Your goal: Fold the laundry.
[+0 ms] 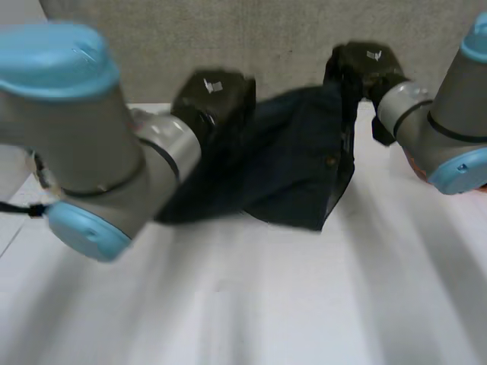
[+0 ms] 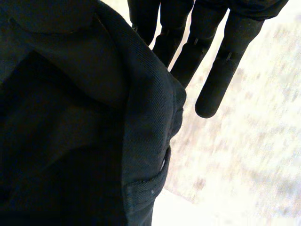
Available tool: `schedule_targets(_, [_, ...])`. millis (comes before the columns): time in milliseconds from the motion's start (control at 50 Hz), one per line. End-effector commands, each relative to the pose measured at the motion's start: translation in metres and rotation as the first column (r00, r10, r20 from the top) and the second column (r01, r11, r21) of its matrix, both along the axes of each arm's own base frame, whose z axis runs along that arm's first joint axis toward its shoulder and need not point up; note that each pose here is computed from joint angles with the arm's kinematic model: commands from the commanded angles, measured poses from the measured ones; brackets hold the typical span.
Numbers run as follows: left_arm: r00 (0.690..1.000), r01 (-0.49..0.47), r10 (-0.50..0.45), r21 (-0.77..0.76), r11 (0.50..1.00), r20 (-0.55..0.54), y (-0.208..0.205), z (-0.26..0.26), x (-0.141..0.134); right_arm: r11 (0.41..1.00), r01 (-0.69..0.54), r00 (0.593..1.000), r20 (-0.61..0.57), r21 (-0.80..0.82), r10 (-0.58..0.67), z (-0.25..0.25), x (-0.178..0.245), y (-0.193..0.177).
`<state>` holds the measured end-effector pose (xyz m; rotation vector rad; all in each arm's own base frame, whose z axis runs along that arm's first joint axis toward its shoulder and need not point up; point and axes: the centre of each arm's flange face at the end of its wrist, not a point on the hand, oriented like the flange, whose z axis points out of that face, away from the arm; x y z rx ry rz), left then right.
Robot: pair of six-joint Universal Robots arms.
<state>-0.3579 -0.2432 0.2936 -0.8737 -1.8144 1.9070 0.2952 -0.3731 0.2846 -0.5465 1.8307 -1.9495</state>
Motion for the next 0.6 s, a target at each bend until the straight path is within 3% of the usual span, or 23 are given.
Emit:
schedule_targets(20, [0.979, -0.111, 0.08, 0.165, 0.98, 0.185, -0.003, -0.079, -0.004, 0.969, -0.052, 0.994, -0.082, 0.241, 0.074, -0.073, -0.014, 0.003])
schedule_targets(120, [0.976, -0.085, 0.027, 0.266, 0.96, 0.215, 0.007, -0.09, 0.0, 0.941, -0.055, 0.983, -0.146, 0.333, 0.109, -0.093, -0.023, 0.025])
schedule_targets(220, [0.982, -0.047, -0.01, 0.294, 0.955, 0.191, 0.014, -0.078, 0.011, 0.954, -0.027, 0.974, -0.208, 0.298, 0.092, -0.076, -0.034, 0.041])
schedule_targets(400, [0.979, -0.122, 0.068, 0.29, 0.949, 0.19, 0.019, -0.065, 0.049, 0.945, 0.138, 0.934, -0.355, 0.295, -0.025, -0.033, -0.068, 0.08])
schedule_targets(600, [0.966, -0.181, 0.1, 0.346, 0.921, 0.24, 0.024, -0.099, 0.05, 0.863, 0.225, 0.944, -0.321, 0.453, -0.078, -0.028, -0.069, 0.111])
